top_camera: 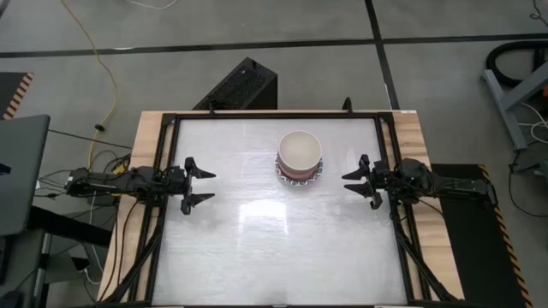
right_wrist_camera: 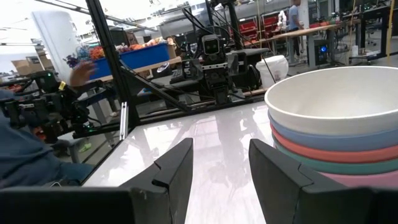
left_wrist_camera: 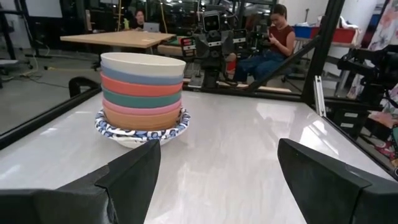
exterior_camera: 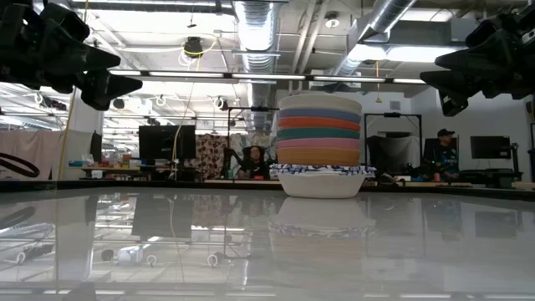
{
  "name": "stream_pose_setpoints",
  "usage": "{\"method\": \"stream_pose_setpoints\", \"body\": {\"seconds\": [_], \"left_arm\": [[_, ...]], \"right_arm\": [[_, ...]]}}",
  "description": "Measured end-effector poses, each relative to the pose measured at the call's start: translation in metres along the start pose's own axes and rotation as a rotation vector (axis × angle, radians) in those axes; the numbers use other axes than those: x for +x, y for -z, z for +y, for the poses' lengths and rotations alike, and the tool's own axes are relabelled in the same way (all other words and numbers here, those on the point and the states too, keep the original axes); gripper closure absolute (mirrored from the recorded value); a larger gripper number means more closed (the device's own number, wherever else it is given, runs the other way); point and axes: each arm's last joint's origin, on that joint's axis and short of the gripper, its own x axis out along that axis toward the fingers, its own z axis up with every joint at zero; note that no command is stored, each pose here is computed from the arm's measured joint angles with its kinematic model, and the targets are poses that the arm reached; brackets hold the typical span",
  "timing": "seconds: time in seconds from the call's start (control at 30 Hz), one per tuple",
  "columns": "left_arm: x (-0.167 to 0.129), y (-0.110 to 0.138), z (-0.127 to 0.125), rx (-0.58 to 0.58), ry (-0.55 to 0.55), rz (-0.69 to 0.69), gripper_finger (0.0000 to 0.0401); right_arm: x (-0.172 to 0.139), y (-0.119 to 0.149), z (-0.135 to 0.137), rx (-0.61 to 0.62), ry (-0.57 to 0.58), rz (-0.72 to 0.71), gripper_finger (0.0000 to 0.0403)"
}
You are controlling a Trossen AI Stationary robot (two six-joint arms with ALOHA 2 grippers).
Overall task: Nest bowls inside each other by size order
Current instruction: Return to home position
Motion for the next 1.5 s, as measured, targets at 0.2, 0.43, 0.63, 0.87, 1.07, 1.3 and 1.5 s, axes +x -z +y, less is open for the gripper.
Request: {"method": "stream_pose_setpoints", "body": {"seconds": [0.2, 0.43, 0.63, 0.87, 1.07, 1.3, 1.5], "left_arm": [[-0.0001, -0.0001, -0.0001, -0.001, 0.001, -0.001, 0.0087], [-0.0002, -0.0004, -0.0004, -0.008, 0.003, -0.004, 0.0087], [-0.0003, -0.0004, -0.0005, -0.007, 0.004, -0.005, 0.0087], [-0.0003, -0.0004, -0.0005, -0.008, 0.005, -0.004, 0.0087], [-0.0003, -0.0003, -0.0005, -0.008, 0.005, -0.004, 0.0087], [0.0000, 0.0001, -0.0005, -0.003, 0.005, 0.002, 0.0087], [0.0000, 0.0002, -0.0005, 0.000, 0.005, 0.002, 0.0087]], "right_arm": [[0.0000, 0.0000, 0.0000, 0.000, 0.000, 0.000, 0.0226], [0.0000, 0.0001, 0.0000, 0.000, 0.000, 0.000, 0.0226], [0.0000, 0.0001, 0.0000, 0.000, -0.001, 0.000, 0.0226], [0.0000, 0.0001, 0.0000, 0.000, -0.001, 0.000, 0.0226], [0.0000, 0.0001, 0.0000, 0.000, 0.000, 0.000, 0.0226], [0.0000, 0.0001, 0.0000, 0.000, -0.001, 0.000, 0.0226], [0.0000, 0.0000, 0.0000, 0.000, -0.001, 0.000, 0.0226]]}}
